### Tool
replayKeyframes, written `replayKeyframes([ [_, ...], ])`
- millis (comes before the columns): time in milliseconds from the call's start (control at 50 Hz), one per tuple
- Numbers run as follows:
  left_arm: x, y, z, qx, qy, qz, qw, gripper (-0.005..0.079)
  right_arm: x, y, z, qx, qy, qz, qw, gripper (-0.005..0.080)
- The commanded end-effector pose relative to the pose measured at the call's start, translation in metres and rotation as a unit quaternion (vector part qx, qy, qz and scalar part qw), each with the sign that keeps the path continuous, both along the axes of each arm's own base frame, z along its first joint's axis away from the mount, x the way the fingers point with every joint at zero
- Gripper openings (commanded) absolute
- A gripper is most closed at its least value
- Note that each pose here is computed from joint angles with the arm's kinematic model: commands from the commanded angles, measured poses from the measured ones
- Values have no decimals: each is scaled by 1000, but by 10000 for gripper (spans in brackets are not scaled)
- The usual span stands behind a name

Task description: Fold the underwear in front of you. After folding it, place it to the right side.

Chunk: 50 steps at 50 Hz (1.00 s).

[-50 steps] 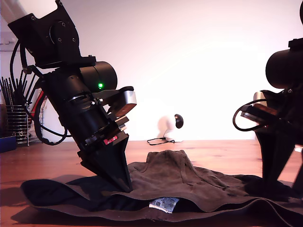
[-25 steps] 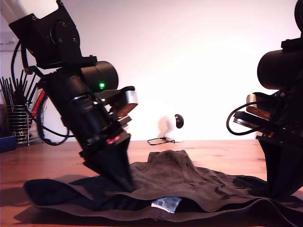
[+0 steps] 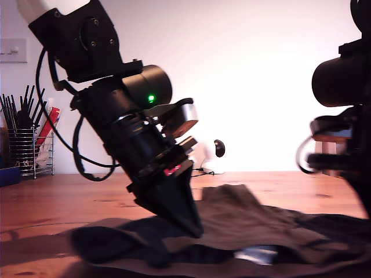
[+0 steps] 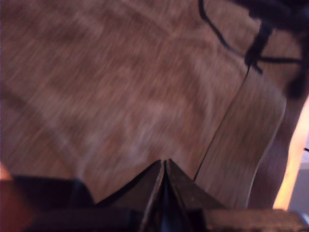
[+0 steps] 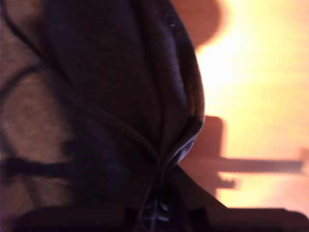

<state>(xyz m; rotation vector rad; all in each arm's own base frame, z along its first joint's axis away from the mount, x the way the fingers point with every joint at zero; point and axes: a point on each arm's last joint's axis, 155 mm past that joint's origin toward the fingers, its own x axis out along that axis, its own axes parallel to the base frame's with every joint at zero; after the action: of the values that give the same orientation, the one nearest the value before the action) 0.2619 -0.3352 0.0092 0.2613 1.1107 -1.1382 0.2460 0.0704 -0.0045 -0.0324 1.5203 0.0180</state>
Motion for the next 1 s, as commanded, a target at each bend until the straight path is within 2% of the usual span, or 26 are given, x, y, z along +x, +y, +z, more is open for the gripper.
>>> replayKeyframes([
  [0, -5, -4, -12, 4, 13, 0, 1000, -21, 0, -10, -3, -28, 9, 1, 1000, -13],
  [160, -12, -11, -11, 2, 12, -9, 1000, -21, 9, -22, 10, -65, 0, 12, 998, -13],
  [360, -11, -9, -10, 4, 17, -4, 1000, -21, 24, -14, 34, -58, -10, 27, 998, -13],
  [660, 2, 10, 25, -6, 5, 24, 1000, -21, 40, 2, 66, -51, -30, 46, 997, -13],
  [980, -22, 29, 18, 31, 50, 8, 998, -21, 45, 20, 80, -46, -46, 66, 996, -13],
])
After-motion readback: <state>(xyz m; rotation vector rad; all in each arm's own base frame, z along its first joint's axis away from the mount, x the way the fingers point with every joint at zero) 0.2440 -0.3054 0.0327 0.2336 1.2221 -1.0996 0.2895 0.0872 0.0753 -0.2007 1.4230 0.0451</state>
